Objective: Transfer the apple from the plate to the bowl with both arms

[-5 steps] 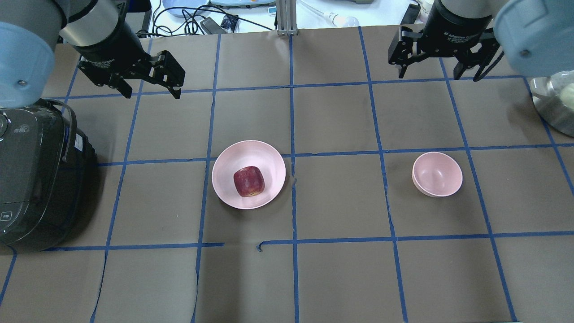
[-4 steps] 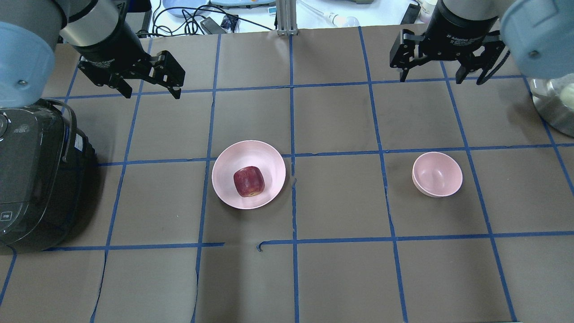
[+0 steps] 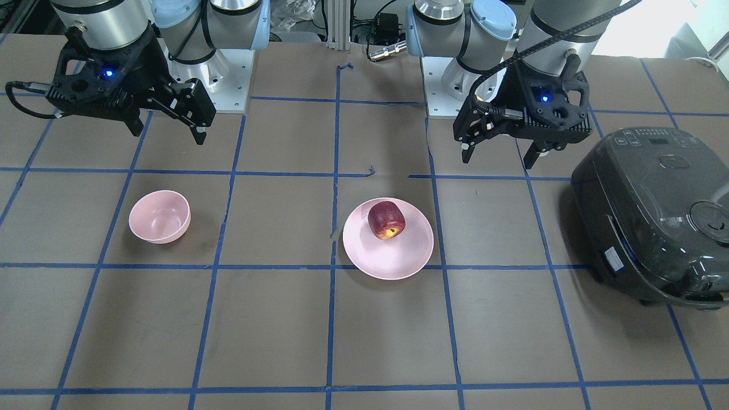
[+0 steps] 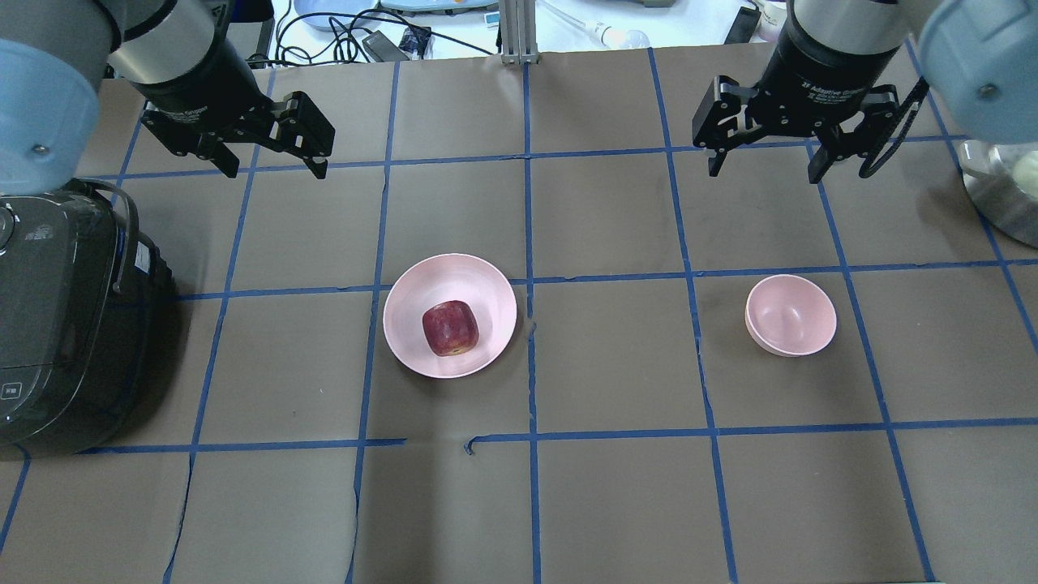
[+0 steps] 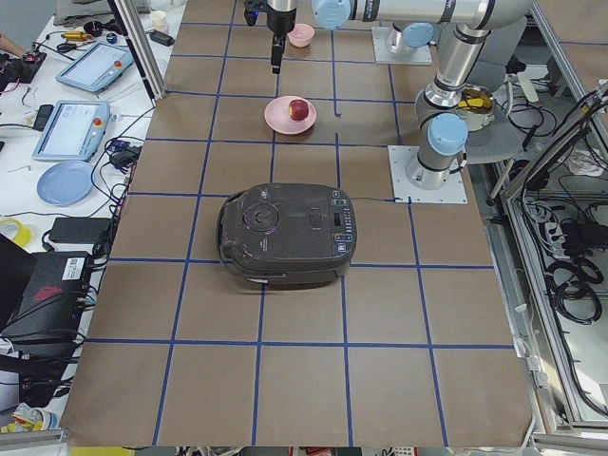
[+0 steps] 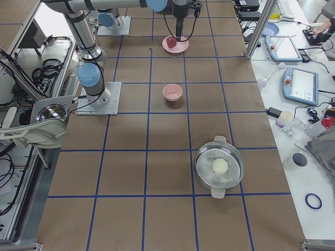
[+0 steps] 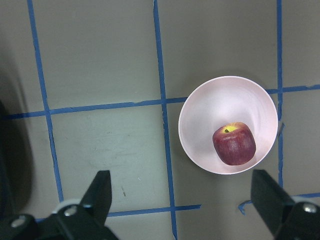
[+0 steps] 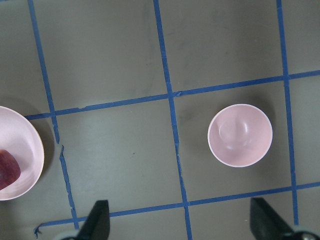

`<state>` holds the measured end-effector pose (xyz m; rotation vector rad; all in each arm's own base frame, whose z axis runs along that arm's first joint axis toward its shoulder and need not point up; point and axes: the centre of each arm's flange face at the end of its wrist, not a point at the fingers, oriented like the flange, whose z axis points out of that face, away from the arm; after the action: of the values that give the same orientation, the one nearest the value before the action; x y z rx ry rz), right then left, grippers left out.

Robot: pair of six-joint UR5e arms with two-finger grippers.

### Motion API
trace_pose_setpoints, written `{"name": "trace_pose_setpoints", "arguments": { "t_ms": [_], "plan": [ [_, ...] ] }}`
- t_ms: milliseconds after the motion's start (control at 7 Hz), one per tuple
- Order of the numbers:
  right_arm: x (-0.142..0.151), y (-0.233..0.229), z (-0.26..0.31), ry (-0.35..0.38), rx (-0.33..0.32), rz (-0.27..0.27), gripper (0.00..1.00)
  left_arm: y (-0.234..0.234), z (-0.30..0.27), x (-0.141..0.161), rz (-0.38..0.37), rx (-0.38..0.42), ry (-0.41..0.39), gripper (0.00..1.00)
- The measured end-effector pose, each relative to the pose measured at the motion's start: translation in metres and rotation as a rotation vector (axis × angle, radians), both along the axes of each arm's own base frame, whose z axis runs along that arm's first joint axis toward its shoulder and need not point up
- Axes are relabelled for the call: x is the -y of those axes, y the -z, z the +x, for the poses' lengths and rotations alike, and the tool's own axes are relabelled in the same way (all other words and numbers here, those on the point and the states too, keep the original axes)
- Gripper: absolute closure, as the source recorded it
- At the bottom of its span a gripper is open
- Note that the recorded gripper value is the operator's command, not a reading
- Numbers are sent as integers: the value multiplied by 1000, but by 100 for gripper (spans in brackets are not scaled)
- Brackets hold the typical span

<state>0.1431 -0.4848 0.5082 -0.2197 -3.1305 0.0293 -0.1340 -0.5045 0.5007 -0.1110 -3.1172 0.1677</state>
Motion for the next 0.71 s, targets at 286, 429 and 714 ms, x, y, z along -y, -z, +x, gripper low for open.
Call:
{"name": "trace_pose_setpoints", "arguments": {
  "t_ms": [286, 429, 714],
  "plan": [
    [0, 1, 1, -2, 1, 2, 0, -1, 0, 0, -2, -1, -1, 0],
    [0, 1, 0, 0, 0, 1, 0, -2, 1, 0, -4, 0, -1, 0],
    [1, 0, -2, -2, -14, -1, 0, -6, 1, -2, -11, 3, -1, 0]
  ]
}}
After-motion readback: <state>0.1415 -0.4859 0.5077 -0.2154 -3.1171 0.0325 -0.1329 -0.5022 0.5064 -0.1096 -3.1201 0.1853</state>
